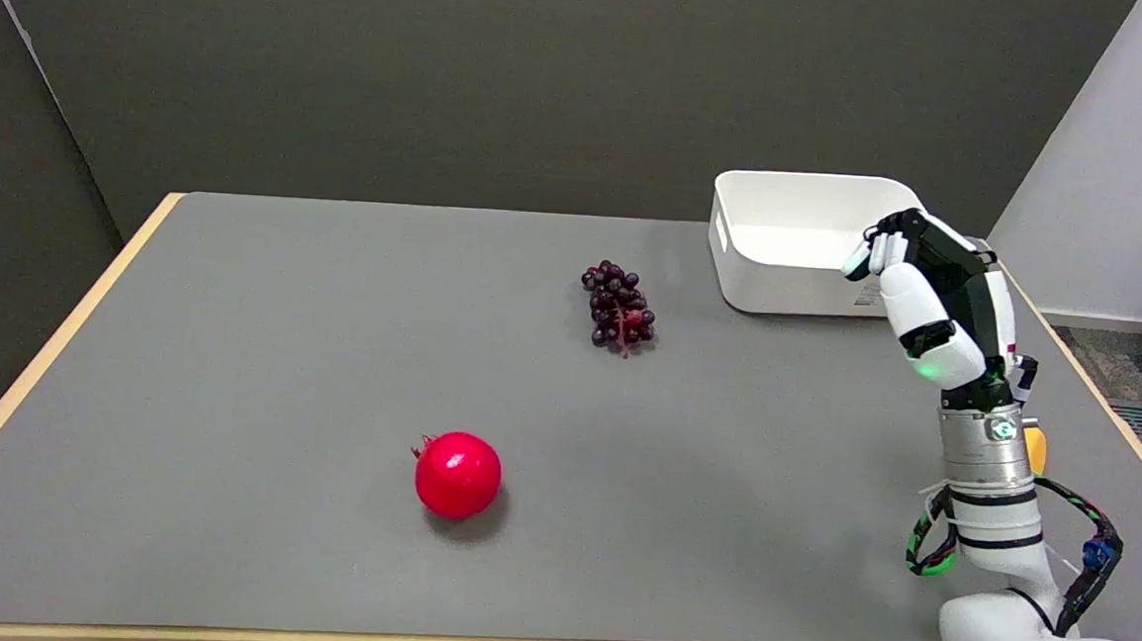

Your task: Pick up the yellow duck.

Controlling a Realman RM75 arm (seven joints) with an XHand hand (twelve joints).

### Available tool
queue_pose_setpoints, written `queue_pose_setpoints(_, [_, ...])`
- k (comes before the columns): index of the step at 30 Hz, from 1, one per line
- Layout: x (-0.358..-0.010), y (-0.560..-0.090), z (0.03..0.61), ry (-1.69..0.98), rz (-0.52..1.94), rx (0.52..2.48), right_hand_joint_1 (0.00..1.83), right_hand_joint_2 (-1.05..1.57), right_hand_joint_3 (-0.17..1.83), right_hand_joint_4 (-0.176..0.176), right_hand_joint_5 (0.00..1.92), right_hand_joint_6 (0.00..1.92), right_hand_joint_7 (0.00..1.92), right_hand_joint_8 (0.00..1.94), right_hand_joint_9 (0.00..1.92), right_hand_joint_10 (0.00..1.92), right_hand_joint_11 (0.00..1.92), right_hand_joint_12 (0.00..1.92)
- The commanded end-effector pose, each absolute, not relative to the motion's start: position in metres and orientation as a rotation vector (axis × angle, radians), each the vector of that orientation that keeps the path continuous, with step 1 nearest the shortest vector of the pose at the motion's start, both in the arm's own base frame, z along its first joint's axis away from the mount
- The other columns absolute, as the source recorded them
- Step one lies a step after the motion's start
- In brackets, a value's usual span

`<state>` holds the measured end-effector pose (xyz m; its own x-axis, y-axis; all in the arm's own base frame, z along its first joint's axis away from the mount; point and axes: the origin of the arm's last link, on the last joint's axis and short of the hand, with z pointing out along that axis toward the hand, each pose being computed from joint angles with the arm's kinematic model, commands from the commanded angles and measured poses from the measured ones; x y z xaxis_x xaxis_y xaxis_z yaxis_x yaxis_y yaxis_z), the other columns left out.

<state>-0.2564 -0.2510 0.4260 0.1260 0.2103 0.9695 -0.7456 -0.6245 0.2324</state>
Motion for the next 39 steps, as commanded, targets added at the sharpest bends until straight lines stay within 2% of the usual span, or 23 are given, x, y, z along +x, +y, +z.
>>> queue_pose_setpoints(1, [-0.257, -0.244, 0.442, -0.279, 1.335, 1.678, 0.72, 0.75, 0.9, -0.031, 0.77, 1.92, 0.73, 1.94, 0.82, 1.38, 0.37, 1.82])
queue_pose_setpoints(5, [-0.265, -0.235, 0.451, -0.171, 1.216, 1.615, 0.71, 0.75, 0.9, -0.06, 0.78, 1.91, 0.73, 1.94, 0.82, 1.39, 0.37, 1.84])
queue_pose_setpoints(7, [-0.268, -0.224, 0.463, -0.094, 1.162, 1.546, 0.7, 0.76, 0.86, -0.13, 0.8, 1.72, 0.82, 1.89, 0.8, 1.42, 0.39, 1.81])
queue_pose_setpoints(9, [-0.268, -0.207, 0.479, 0.006, 1.098, 1.454, 0.95, 0.88, 0.86, -0.04, 0.74, 1.66, 0.91, 1.77, 0.81, 1.36, 0.39, 1.75])
queue_pose_setpoints(11, [-0.261, -0.189, 0.494, 0.092, 1.041, 1.397, 0.96, 0.95, 0.74, -0.047, 0.7, 1.64, 0.93, 1.58, 0.8, 1.37, 0.38, 1.71])
queue_pose_setpoints(13, [-0.256, -0.176, 0.505, 0.118, 1.016, 1.355, 0.95, 1.04, 0.52, -0.009, 0.69, 1.55, 0.84, 1.24, 0.74, 1.39, 0.36, 1.65])
queue_pose_setpoints(14, [-0.252, -0.168, 0.513, 0.126, 1.001, 1.319, 0.88, 0.99, 0.55, -0.021, 0.66, 1.45, 0.81, 1.13, 0.71, 1.39, 0.35, 1.62])
queue_pose_setpoints(15, [-0.249, -0.162, 0.519, 0.131, 0.99, 1.294, 0.74, 0.84, 0.74, -0.071, 0.59, 1.3, 0.78, 1.12, 0.68, 1.37, 0.33, 1.59])
queue_pose_setpoints(16, [-0.245, -0.158, 0.524, 0.139, 0.979, 1.275, 0.66, 0.74, 0.85, -0.101, 0.54, 1.18, 0.76, 1.09, 0.66, 1.35, 0.31, 1.56])
queue_pose_setpoints(18, [-0.241, -0.146, 0.533, 0.145, 0.956, 1.223, 0.63, 0.73, 0.84, -0.096, 0.45, 0.95, 0.66, 0.95, 0.55, 1.26, 0.23, 1.46])
queue_pose_setpoints(20, [-0.24, -0.133, 0.538, 0.148, 0.935, 1.175, 0.63, 0.72, 0.85, -0.093, 0.43, 0.88, 0.63, 0.91, 0.52, 1.24, 0.21, 1.44])
queue_pose_setpoints(22, [-0.244, -0.12, 0.544, 0.158, 0.895, 1.128, 0.62, 0.69, 0.88, -0.085, 0.37, 0.7, 0.58, 0.8, 0.46, 1.17, 0.18, 1.41])
queue_pose_setpoints(29, [-0.264, -0.089, 0.544, 0.118, 0.899, 1.006, 0.61, 0.7, 0.85, -0.076, 0.32, 0.6, 0.53, 0.75, 0.41, 1.13, 0.17, 1.39])
queue_pose_setpoints(39, [-0.31, -0.099, 0.528, -0.093, 0.809, 0.95, 0.57, 0.65, 0.84, -0.059, 0.25, 0.46, 0.43, 0.61, 0.32, 1.02, 0.1, 1.32])
